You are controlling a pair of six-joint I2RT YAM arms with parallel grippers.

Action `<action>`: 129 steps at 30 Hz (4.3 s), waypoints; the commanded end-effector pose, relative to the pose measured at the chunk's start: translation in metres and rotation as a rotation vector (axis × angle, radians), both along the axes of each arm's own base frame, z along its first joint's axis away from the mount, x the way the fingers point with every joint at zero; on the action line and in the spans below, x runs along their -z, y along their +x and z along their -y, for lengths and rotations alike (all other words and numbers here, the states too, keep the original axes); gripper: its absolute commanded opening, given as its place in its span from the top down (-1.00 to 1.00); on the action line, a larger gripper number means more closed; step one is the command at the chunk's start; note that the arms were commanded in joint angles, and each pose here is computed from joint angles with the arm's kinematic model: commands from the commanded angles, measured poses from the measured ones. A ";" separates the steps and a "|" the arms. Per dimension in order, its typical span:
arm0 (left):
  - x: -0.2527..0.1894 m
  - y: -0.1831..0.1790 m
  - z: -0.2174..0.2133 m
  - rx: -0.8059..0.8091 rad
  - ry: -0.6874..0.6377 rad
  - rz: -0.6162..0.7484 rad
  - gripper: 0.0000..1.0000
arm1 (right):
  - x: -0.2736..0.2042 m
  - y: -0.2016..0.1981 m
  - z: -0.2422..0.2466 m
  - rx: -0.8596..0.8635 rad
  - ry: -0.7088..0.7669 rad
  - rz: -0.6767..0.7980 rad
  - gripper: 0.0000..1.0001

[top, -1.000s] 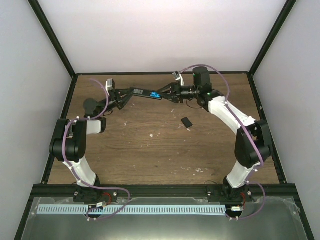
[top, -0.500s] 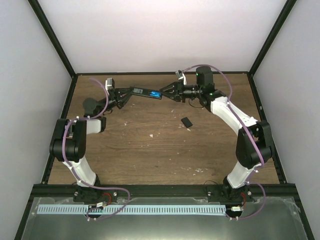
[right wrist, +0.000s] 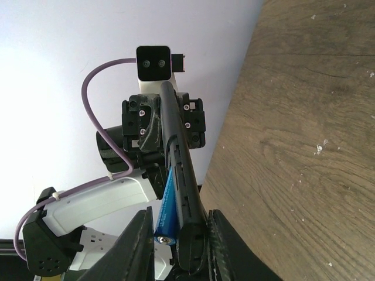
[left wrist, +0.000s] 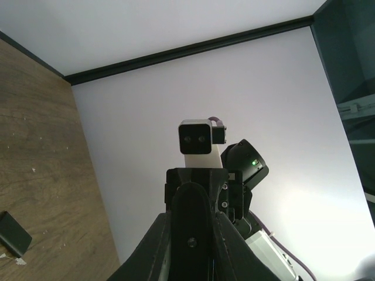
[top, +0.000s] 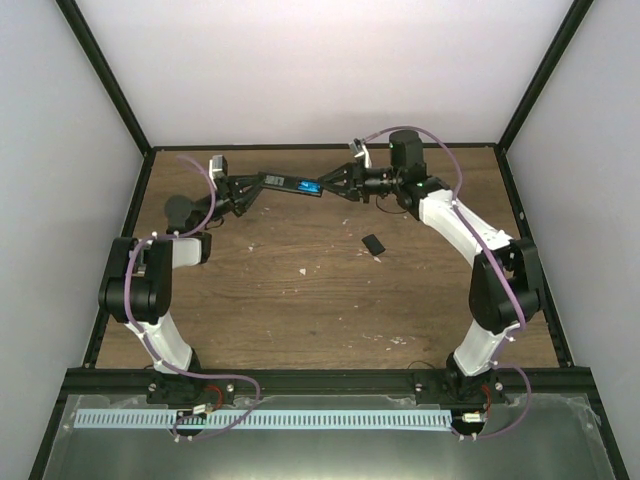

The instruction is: Load the batteries into the remote control

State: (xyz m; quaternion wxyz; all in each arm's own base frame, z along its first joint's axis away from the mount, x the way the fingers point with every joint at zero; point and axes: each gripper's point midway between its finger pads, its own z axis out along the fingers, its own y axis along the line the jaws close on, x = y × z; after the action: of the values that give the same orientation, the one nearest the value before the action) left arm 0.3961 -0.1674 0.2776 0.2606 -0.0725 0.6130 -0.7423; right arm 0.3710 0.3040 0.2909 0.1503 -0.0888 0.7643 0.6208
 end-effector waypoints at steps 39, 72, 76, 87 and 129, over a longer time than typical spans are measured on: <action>0.003 0.007 0.003 0.004 0.008 0.031 1.00 | -0.021 0.005 -0.001 -0.001 0.007 0.085 0.49; 0.003 0.009 0.003 -0.001 0.017 0.023 1.00 | -0.010 0.002 -0.015 -0.045 -0.038 0.103 0.71; 0.004 0.008 0.003 -0.001 0.022 0.020 1.00 | -0.009 0.002 -0.016 -0.051 -0.038 0.099 0.72; 0.004 0.008 0.008 0.002 0.051 0.033 1.00 | -0.009 0.006 -0.018 -0.049 -0.055 0.091 0.78; -0.003 0.009 0.020 0.040 0.053 0.038 1.00 | 0.005 0.036 -0.037 -0.024 -0.132 0.134 0.84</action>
State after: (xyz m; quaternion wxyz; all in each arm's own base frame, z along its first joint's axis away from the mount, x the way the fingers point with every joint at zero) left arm 0.4260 -0.1619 0.2662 0.2765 -0.1137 0.6235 -0.7224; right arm 0.4125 0.3186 0.2748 0.1750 -0.1106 0.8020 0.5603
